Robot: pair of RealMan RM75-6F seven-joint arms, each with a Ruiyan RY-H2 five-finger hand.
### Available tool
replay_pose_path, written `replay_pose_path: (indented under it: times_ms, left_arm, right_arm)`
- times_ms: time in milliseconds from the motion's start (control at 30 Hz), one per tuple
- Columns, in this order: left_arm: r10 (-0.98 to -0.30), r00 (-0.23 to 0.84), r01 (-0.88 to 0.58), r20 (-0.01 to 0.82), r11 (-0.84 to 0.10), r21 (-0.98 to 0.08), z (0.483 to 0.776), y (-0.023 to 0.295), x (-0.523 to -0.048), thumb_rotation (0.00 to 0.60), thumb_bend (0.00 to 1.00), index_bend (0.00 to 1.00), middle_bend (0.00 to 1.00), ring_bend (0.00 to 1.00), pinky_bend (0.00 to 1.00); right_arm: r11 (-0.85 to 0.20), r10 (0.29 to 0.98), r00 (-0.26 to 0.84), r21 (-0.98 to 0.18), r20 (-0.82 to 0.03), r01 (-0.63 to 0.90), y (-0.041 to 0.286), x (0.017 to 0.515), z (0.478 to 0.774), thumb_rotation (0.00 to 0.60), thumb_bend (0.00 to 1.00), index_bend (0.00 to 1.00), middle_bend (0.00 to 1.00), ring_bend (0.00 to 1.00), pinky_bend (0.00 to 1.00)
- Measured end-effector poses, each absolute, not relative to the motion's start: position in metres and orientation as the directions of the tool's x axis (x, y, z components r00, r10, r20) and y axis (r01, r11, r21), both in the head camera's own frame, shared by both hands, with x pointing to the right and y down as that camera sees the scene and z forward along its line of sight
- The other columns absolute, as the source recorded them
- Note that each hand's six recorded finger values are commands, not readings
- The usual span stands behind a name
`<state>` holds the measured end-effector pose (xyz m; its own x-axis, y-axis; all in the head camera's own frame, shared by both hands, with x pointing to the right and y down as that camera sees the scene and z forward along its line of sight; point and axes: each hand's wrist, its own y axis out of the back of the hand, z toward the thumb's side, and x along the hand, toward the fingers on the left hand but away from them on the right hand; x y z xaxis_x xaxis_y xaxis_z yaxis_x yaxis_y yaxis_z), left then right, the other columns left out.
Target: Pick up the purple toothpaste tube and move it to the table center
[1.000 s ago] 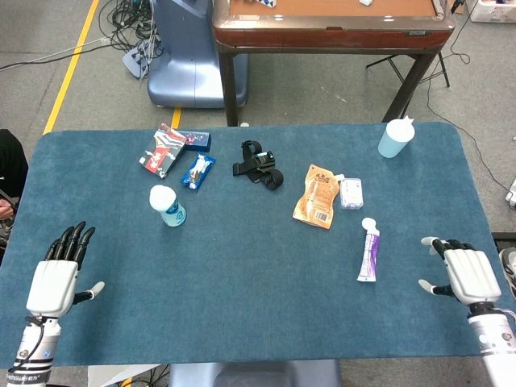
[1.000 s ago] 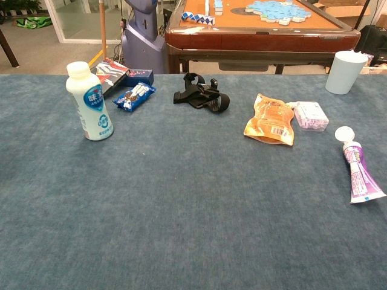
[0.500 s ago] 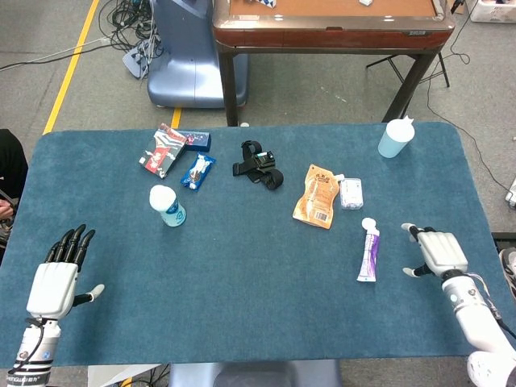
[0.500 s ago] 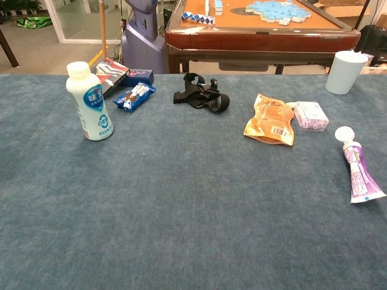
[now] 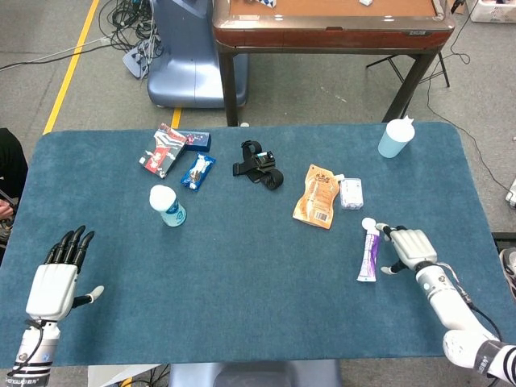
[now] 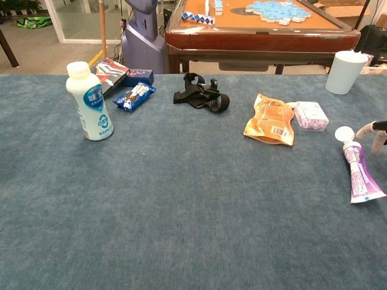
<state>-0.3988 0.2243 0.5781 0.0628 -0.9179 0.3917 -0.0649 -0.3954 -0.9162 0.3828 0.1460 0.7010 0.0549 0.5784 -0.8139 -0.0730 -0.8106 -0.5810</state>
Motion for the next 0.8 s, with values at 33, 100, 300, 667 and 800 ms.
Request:
replay_pose_path:
  times_ms: [33, 100, 300, 667, 800]
  left_arm:
    - [-0.918, 0.063, -0.066, 0.390, -0.394, -0.917, 0.578, 0.224, -0.399, 0.600, 0.07, 0.00, 0.00, 0.00, 0.14]
    - [-0.919, 0.064, -0.068, 0.390, -0.393, -0.917, 0.577, 0.225, -0.398, 0.600, 0.07, 0.00, 0.00, 0.00, 0.14]
    - [-0.918, 0.065, -0.069, 0.390, -0.394, -0.916, 0.575, 0.225, -0.397, 0.600, 0.07, 0.00, 0.00, 0.00, 0.14]
    - [-0.921, 0.066, -0.066, 0.383, -0.387, -0.920, 0.567, 0.226, -0.393, 0.600, 0.07, 0.00, 0.00, 0.00, 0.14]
    - [-0.923, 0.064, -0.063, 0.380, -0.384, -0.921, 0.564, 0.226, -0.393, 0.600, 0.07, 0.00, 0.00, 0.00, 0.14]
  right_arm:
    - [-0.812, 0.576, 0.059, -0.579, -0.815, -0.075, 0.146, 0.382, 0.702, 0.600, 0.10, 0.12, 0.30, 0.18, 0.31]
    - [-0.813, 0.572, 0.069, -0.576, -0.817, -0.081, 0.146, 0.379, 0.705, 0.600, 0.10, 0.11, 0.29, 0.17, 0.31]
    - [-0.813, 0.571, 0.105, -0.579, -0.814, -0.069, 0.145, 0.370, 0.706, 0.600, 0.10, 0.07, 0.26, 0.13, 0.26]
    - [-0.833, 0.544, 0.183, -0.554, -0.819, -0.005, 0.142, 0.354, 0.708, 0.600, 0.10, 0.03, 0.24, 0.11, 0.20]
    - [-0.845, 0.523, 0.230, -0.534, -0.821, 0.017, 0.142, 0.342, 0.709, 0.600, 0.11, 0.03, 0.23, 0.11, 0.20]
